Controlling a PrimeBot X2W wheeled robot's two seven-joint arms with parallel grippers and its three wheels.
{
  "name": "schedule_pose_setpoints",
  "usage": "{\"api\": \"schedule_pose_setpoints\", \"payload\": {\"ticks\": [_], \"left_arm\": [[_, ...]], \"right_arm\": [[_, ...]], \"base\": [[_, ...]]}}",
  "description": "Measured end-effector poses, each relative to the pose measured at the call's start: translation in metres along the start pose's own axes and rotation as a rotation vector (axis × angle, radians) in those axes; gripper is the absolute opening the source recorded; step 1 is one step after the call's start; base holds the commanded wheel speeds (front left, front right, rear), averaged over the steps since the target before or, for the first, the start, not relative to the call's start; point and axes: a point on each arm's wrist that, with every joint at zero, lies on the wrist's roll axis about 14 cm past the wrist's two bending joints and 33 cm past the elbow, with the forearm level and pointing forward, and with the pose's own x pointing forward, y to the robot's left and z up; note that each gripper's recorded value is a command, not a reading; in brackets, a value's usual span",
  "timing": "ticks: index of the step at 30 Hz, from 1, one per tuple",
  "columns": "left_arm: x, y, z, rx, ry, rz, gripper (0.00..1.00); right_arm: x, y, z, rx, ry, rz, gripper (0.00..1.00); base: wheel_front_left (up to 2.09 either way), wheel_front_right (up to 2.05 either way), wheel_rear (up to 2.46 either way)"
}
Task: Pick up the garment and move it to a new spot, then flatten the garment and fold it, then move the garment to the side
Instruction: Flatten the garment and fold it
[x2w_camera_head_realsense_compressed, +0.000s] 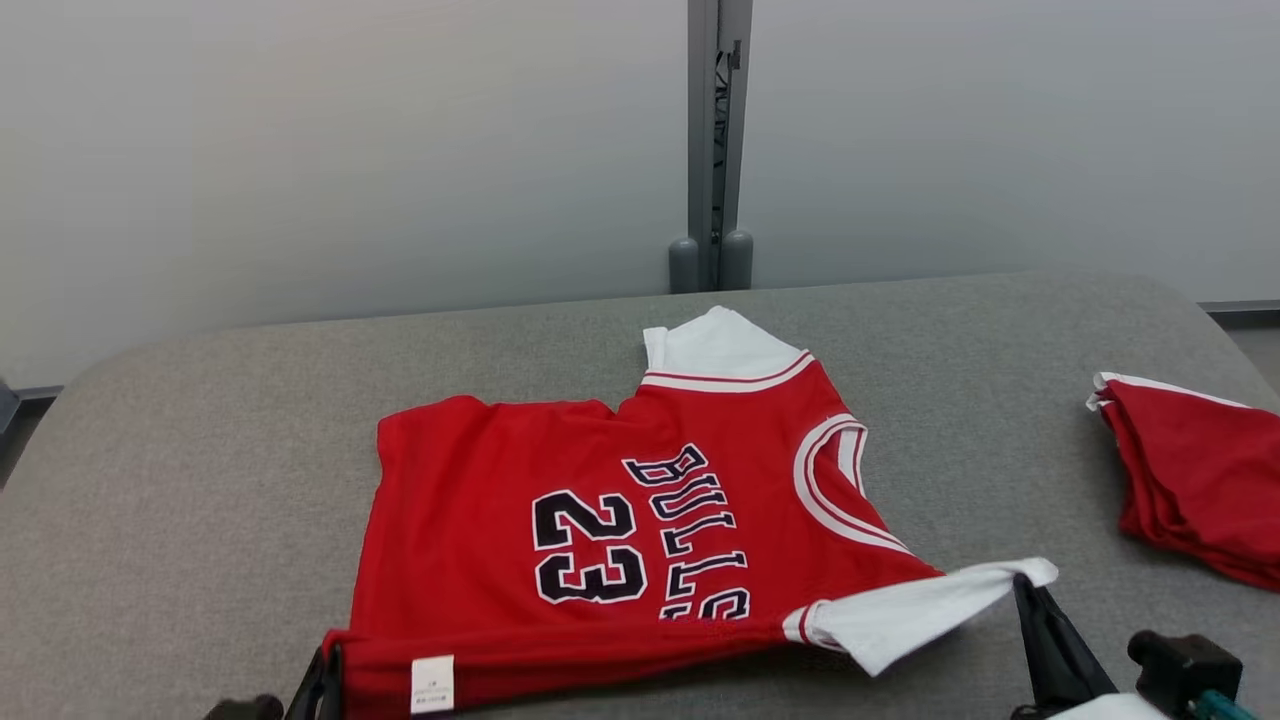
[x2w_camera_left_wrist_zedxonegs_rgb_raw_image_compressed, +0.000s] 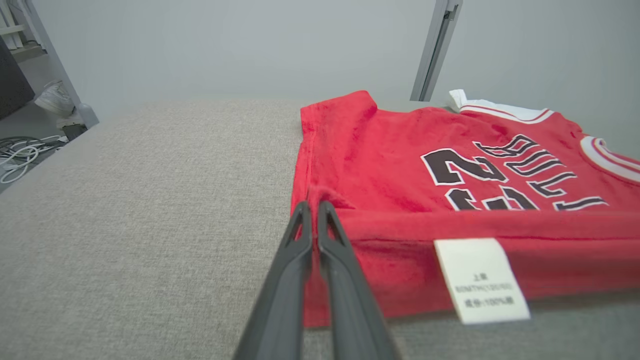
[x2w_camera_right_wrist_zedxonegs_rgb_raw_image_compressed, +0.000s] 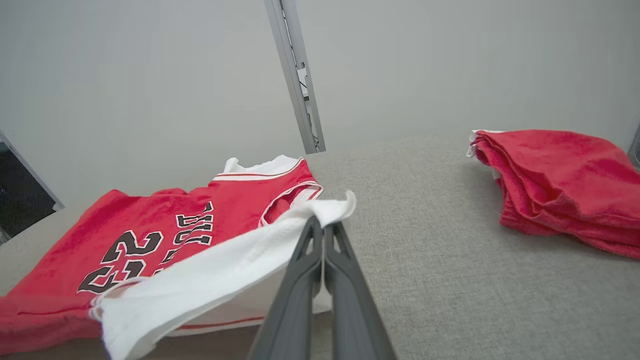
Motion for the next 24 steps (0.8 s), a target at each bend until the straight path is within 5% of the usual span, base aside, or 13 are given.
{"api": "schedule_pose_setpoints", "payload": {"ticks": [24], "left_arm": [[0.095,-0.014,0.023,0.069,0.012,-0.046,0.0]], "right_arm": [[0.118,0.009,-0.009,-0.127,0.084,0.059,0.0]], "base": [[0.0,0.0,0.0]]}}
